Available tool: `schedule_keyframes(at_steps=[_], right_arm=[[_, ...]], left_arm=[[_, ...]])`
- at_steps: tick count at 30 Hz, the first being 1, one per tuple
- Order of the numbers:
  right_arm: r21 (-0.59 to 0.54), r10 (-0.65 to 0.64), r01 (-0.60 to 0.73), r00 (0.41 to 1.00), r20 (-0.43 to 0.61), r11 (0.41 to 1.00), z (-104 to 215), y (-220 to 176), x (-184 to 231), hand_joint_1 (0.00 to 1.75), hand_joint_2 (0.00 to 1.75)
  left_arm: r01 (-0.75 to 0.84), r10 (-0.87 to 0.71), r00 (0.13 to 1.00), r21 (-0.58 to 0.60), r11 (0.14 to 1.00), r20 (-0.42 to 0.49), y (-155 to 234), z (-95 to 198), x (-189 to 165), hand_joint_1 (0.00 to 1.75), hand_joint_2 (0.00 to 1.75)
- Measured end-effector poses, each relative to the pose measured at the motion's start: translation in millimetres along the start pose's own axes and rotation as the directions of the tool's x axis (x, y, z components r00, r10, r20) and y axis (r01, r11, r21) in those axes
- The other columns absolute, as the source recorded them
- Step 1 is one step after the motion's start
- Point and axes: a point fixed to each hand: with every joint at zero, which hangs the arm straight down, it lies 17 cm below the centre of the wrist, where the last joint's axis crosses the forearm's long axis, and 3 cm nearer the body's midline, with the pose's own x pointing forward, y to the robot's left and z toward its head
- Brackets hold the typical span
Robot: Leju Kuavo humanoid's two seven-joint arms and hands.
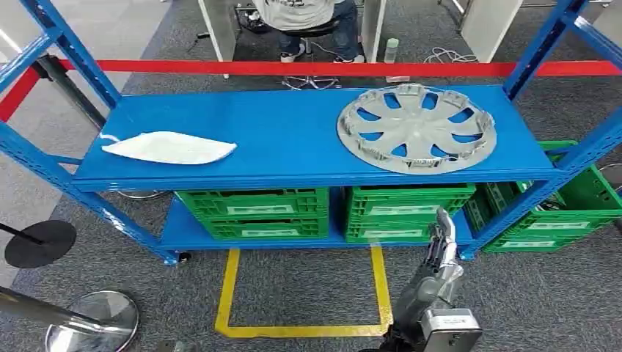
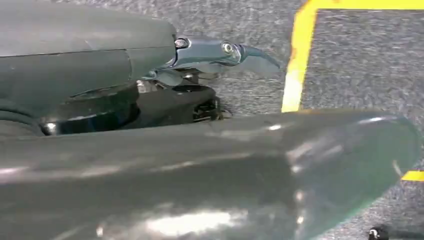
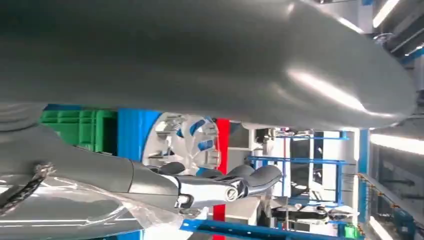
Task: Take the parts from the cabinet and place them on the table.
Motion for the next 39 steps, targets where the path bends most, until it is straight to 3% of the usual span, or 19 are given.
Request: schedule_keyframes(at_steps=[11, 15, 39], right_arm=[[0.005, 0.005, -0.005, 1.0, 0.001, 1.0, 0.2, 1.0, 0.3, 0.0, 0.0], [0.007, 0.011, -0.011, 1.0, 0.002, 1.0, -0.1, 1.2, 0.4, 0.0, 0.0], [0.01, 0.016, -0.016, 1.0, 0.002, 1.0, -1.2, 2.0, 0.8, 0.0, 0.0]], left_arm=[[-0.033, 0.035, 0.999, -0.05, 0.998, 0.031, -8.5, 2.5, 5.8, 0.0, 0.0], [0.004, -0.004, 1.0, 0.021, 1.0, 0.01, 5.1, 1.2, -1.0, 0.0, 0.0], [0.01, -0.01, 1.0, 0.034, 0.999, 0.008, 3.2, -1.4, 1.3, 0.0, 0.0]])
